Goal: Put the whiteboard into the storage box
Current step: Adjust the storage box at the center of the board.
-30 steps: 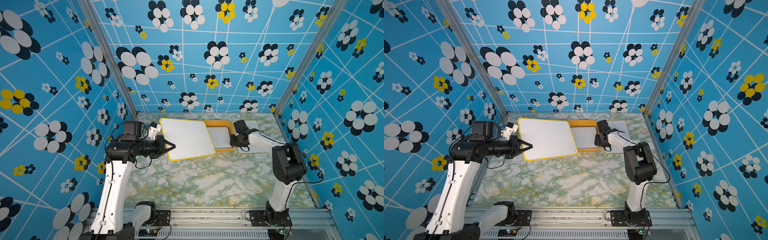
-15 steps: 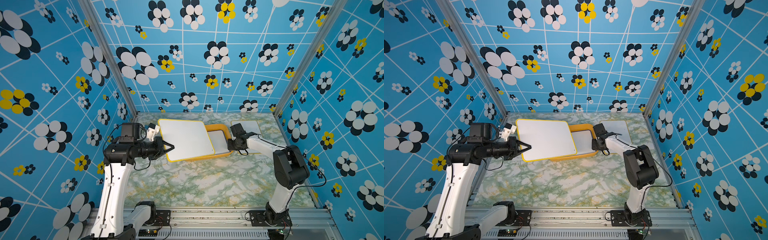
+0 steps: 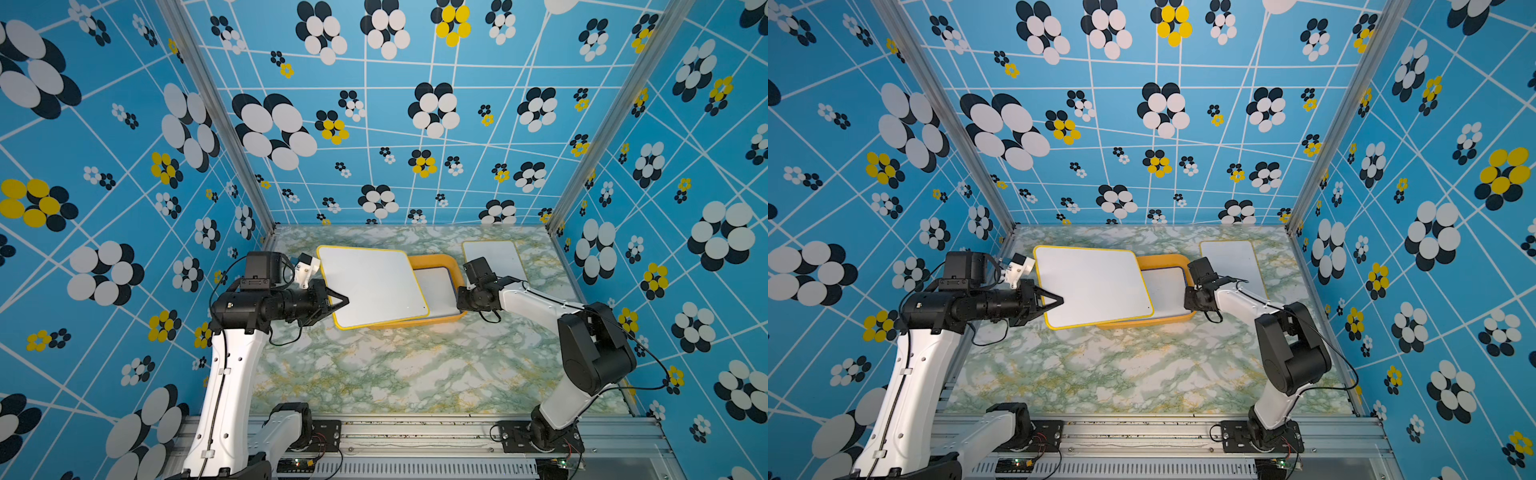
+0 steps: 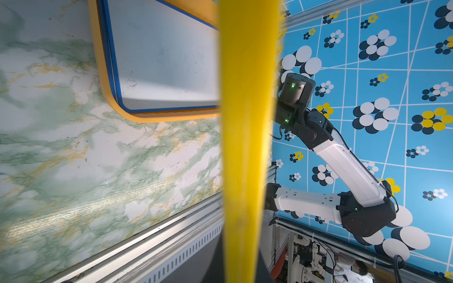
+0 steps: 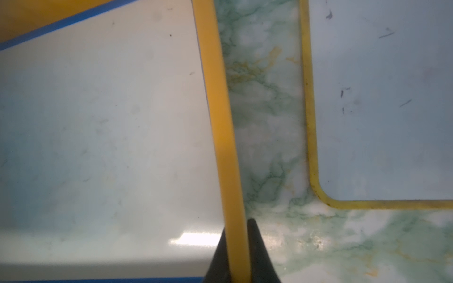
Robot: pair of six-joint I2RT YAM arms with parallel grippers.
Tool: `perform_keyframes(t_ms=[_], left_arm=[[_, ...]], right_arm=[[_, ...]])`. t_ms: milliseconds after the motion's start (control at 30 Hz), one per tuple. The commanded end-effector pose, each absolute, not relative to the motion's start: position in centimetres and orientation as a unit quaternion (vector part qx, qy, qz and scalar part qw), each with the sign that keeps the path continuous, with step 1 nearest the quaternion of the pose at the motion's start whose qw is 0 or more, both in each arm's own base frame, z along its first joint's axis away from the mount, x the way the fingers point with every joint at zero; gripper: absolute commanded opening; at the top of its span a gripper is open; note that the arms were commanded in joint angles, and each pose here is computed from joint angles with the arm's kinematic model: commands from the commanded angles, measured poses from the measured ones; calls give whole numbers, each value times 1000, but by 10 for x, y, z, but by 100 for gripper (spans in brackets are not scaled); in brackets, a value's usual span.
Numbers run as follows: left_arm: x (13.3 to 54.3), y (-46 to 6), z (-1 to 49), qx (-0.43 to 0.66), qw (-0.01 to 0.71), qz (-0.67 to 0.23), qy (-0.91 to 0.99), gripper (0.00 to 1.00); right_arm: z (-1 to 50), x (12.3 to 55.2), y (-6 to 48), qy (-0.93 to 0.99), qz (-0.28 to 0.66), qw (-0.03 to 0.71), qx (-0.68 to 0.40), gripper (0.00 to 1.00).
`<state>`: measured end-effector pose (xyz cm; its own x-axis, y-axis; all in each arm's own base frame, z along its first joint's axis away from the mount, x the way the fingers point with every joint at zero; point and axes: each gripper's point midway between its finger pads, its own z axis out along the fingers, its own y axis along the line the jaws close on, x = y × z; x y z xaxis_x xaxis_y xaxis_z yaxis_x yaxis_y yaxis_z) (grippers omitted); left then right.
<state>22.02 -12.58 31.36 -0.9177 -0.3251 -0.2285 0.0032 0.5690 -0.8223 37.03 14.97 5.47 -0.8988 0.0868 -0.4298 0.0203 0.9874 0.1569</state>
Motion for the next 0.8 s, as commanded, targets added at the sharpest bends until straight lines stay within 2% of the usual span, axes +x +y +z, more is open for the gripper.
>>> perform_keyframes(t_ms=[0,133,433,767], left_arm=[[220,-129,327,-63,211,-471,854,0],[220,-128,322,-66,207,-471,855,0],[230,-131,312,-66,199,-467,859,0],[236,-144,305,-53,187,-458,868,0]], right_arm=[[46,353,155,978,79,194,23,8],[47,352,157,978,83,191,25,16],[61,346,160,975,102,194,34,26],[85,335,157,970,113,211,31,51]])
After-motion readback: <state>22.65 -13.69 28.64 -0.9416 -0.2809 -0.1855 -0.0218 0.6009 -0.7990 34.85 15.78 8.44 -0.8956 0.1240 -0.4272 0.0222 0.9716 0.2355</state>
